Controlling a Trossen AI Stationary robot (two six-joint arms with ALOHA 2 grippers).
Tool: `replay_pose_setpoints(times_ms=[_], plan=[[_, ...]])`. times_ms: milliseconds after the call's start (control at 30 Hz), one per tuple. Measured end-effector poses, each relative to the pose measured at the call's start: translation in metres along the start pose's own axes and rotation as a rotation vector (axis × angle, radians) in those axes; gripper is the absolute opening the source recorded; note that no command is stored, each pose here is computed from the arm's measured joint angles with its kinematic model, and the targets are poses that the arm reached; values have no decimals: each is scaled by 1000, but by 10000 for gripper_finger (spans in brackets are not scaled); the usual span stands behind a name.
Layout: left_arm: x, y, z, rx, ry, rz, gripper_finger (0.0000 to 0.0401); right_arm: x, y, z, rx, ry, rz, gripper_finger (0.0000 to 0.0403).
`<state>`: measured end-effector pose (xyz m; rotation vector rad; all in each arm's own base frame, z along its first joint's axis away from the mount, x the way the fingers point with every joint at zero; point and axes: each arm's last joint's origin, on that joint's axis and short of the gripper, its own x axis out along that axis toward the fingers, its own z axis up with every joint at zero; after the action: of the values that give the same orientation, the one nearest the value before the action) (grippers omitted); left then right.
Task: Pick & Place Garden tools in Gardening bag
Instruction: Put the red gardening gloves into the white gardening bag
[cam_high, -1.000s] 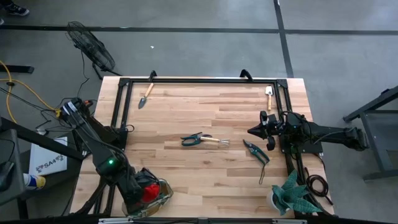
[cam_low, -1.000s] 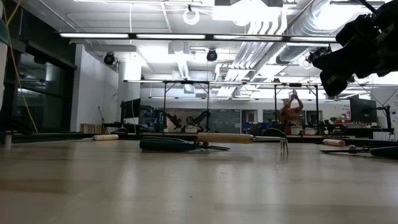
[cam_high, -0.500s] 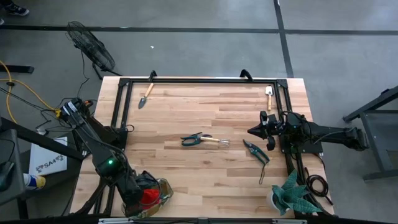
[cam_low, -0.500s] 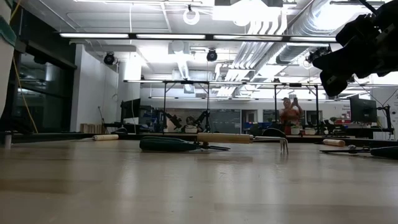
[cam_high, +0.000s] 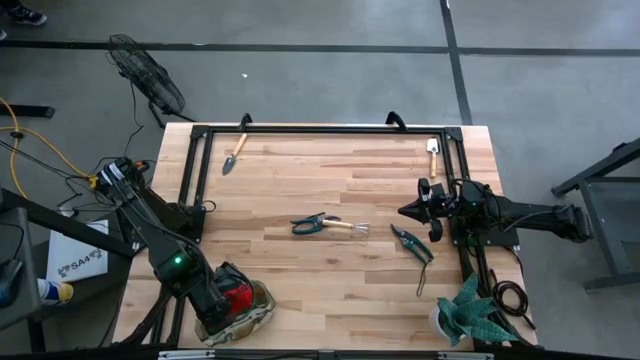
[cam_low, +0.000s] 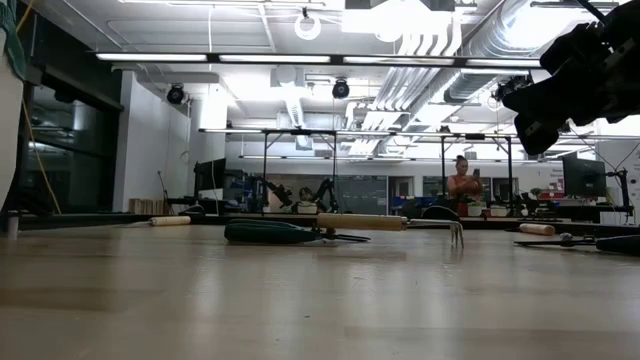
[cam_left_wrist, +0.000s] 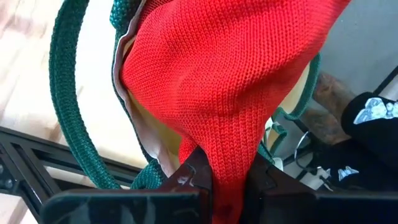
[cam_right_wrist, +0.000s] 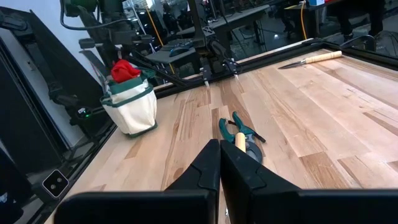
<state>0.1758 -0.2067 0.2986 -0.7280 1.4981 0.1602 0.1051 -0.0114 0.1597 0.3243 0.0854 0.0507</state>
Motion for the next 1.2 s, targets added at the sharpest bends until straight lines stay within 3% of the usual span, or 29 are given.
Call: replay_pose_setpoints(times_ms=[200, 367, 600, 833, 1200], plan=[[0, -3, -2, 18, 61, -38, 27, 0, 0, 0, 0, 0, 0, 2], [-1, 4, -2, -56, 47, 33, 36, 0, 0, 0, 0, 0, 0, 2], [0, -8, 0, -12, 23, -91, 35, 0, 0, 0, 0, 0, 0, 2], [4, 1, 4, -59, -16, -3, 35, 0, 0, 0, 0, 0, 0, 2], [13, 2, 9, -67, -27, -1, 50, 0, 0, 0, 0, 0, 0, 2]])
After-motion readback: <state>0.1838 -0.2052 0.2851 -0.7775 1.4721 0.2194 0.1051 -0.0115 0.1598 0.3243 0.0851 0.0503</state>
